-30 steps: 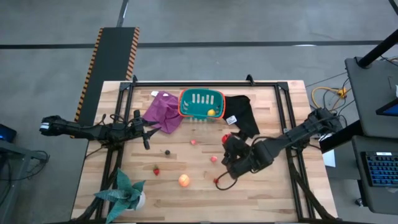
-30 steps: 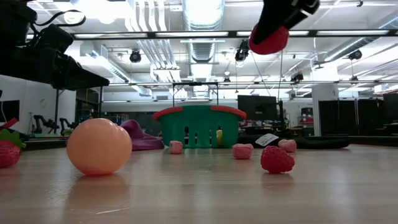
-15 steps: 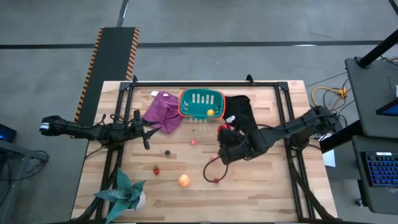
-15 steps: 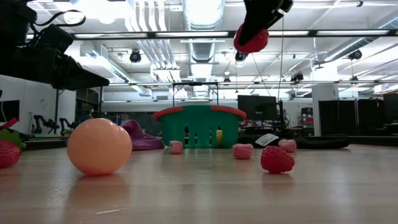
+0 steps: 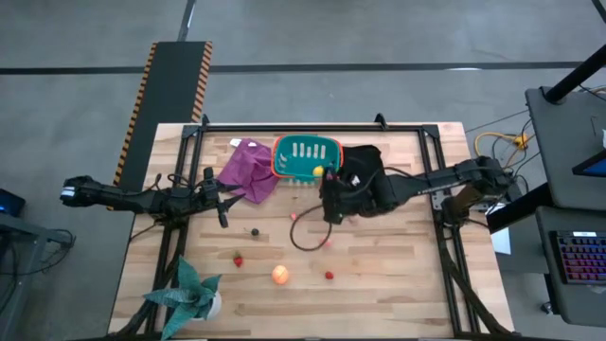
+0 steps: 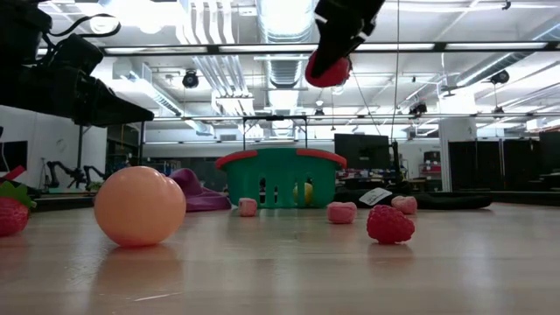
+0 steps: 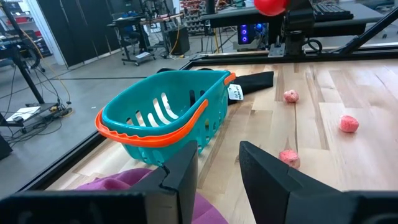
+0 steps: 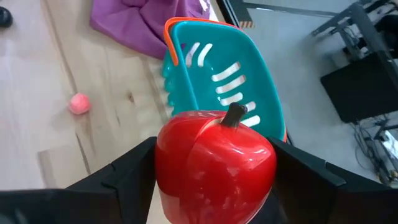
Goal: Pick and placing Produce into tupperware
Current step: Put the red apple into the blue bin
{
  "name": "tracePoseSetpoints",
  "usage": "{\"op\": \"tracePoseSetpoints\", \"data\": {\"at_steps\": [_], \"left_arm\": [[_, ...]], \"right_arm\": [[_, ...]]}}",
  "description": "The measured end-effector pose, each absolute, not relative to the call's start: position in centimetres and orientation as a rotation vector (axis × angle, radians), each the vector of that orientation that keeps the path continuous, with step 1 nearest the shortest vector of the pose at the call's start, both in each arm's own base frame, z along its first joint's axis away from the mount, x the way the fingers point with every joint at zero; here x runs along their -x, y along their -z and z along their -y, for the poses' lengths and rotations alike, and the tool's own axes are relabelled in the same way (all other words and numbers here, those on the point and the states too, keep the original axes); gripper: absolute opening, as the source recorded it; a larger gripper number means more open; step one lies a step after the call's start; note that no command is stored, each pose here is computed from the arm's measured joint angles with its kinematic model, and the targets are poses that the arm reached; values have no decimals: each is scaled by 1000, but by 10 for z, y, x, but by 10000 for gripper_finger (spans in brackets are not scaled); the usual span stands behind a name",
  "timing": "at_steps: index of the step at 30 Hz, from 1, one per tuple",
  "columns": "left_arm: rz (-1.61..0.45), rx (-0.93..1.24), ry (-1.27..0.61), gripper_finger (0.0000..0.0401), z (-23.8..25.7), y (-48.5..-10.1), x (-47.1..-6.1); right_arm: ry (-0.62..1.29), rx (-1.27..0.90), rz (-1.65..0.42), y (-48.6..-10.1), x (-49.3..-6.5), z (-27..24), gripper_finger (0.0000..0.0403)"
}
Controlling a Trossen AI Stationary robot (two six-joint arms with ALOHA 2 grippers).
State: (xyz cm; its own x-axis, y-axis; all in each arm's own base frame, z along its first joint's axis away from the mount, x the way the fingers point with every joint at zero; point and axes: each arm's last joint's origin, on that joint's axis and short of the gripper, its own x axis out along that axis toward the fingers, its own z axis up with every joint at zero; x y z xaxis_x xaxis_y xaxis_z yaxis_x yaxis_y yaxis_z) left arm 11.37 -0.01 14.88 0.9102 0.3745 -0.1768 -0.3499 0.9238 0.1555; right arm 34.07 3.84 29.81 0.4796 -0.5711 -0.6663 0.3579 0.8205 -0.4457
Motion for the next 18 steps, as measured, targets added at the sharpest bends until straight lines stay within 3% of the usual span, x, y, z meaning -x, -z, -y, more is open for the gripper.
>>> {"op": "tracePoseSetpoints", "data": {"at_steps": [18], "left_arm": [[-207,-122,-375,105,0,-149,-114]], "right_arm": [[450,130,-905,-302,-353,47,265]]}}
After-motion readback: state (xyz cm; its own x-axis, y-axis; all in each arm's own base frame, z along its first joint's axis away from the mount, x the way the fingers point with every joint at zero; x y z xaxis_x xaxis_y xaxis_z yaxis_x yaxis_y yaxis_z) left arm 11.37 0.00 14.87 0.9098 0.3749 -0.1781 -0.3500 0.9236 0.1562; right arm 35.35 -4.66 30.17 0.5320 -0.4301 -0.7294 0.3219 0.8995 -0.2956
